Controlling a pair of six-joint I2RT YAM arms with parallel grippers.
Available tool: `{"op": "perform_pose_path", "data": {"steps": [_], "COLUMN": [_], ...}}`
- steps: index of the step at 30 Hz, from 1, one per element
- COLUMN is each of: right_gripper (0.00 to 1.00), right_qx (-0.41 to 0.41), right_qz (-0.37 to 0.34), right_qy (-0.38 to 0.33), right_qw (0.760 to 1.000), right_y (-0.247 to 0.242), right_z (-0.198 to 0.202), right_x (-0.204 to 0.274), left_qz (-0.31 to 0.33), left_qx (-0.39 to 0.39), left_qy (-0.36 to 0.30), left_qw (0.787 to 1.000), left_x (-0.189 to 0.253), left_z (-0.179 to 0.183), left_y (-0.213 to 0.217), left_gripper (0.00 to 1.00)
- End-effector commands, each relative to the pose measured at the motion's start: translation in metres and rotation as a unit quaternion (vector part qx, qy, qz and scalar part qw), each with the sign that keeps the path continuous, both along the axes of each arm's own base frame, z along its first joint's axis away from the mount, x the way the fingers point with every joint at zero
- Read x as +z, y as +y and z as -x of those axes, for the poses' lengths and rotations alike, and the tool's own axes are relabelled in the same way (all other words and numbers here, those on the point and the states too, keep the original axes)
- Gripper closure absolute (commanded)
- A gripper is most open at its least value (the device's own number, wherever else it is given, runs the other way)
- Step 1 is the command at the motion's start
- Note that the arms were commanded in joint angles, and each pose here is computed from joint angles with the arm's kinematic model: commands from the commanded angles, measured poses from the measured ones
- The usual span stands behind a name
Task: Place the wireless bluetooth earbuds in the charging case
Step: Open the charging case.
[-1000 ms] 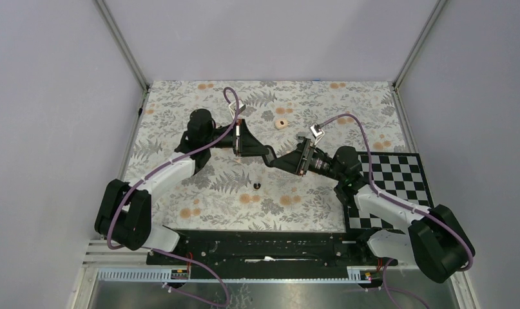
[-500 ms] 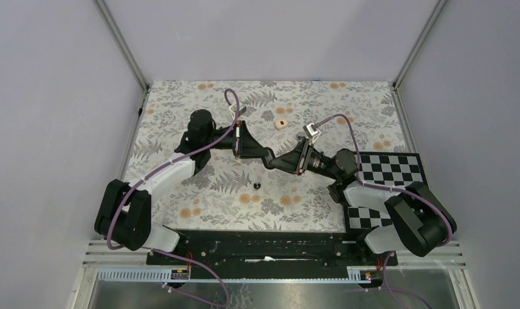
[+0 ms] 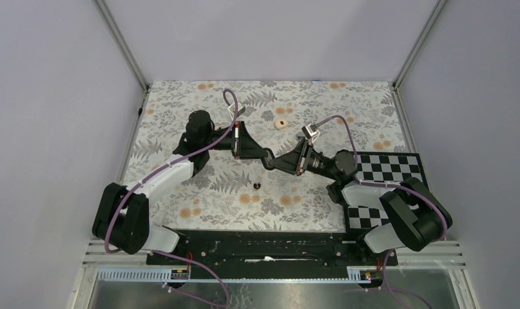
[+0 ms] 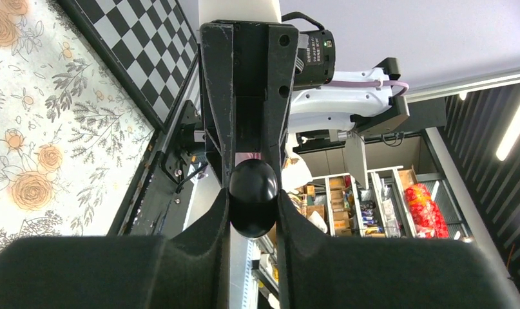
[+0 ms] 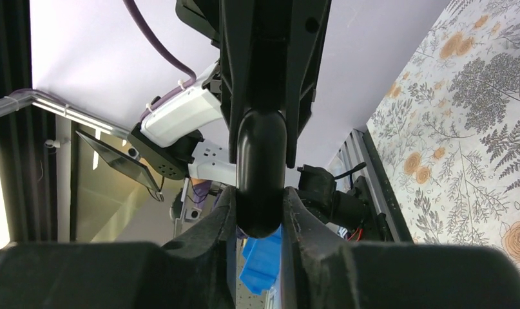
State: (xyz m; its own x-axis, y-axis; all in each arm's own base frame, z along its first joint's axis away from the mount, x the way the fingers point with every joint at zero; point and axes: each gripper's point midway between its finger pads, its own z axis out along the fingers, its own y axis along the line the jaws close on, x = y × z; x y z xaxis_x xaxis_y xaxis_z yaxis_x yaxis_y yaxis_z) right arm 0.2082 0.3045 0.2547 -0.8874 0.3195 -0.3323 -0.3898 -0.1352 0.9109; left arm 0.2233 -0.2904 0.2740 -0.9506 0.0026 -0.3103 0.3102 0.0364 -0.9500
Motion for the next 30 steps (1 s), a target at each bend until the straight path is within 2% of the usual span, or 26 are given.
{"op": "perform_pose_path", "data": {"steps": [1, 3, 4, 8, 13, 20, 25, 30], "right_gripper": [1.0, 1.0, 1.0, 1.0, 1.0, 1.0, 1.0, 1.0], "right_qx": [-0.024, -0.041, -0.046, -0.054, -0.067, -0.106, -0.127, -0.13], "right_qz": [-0.032, -0.043, -0.049, -0.062, -0.041, -0.018, -0.015, -0.016], "right_qy": [-0.026, -0.017, -0.012, 0.003, 0.011, 0.027, 0.041, 0.043], "right_qw": [0.999, 0.998, 0.998, 0.997, 0.997, 0.994, 0.991, 0.99], "right_y": [-0.007, -0.011, -0.013, -0.016, -0.015, -0.02, -0.024, -0.024], "right_z": [-0.002, -0.004, -0.005, -0.006, -0.011, -0.02, -0.024, -0.026], "right_x": [0.018, 0.02, 0.021, 0.026, 0.025, 0.023, 0.019, 0.019], "left_qz": [0.007, -0.008, -0.015, -0.01, 0.047, 0.075, 0.111, 0.117], "left_qx": [-0.004, 0.007, 0.017, 0.058, 0.103, 0.191, 0.151, 0.136], "left_qy": [-0.037, -0.051, -0.058, -0.081, -0.099, -0.145, -0.122, -0.106], "left_qw": [0.999, 0.999, 0.998, 0.995, 0.989, 0.968, 0.975, 0.978], "left_x": [0.009, 0.005, 0.002, -0.002, 0.011, 0.019, 0.034, 0.04], "left_z": [0.007, 0.005, 0.003, 0.0, 0.001, -0.005, -0.001, -0.003], "left_y": [0.005, 0.006, 0.007, 0.011, 0.015, 0.024, 0.011, -0.01], "left_gripper": [0.64, 0.13, 0.03, 0.01, 0.05, 0.06, 0.09, 0.18]}}
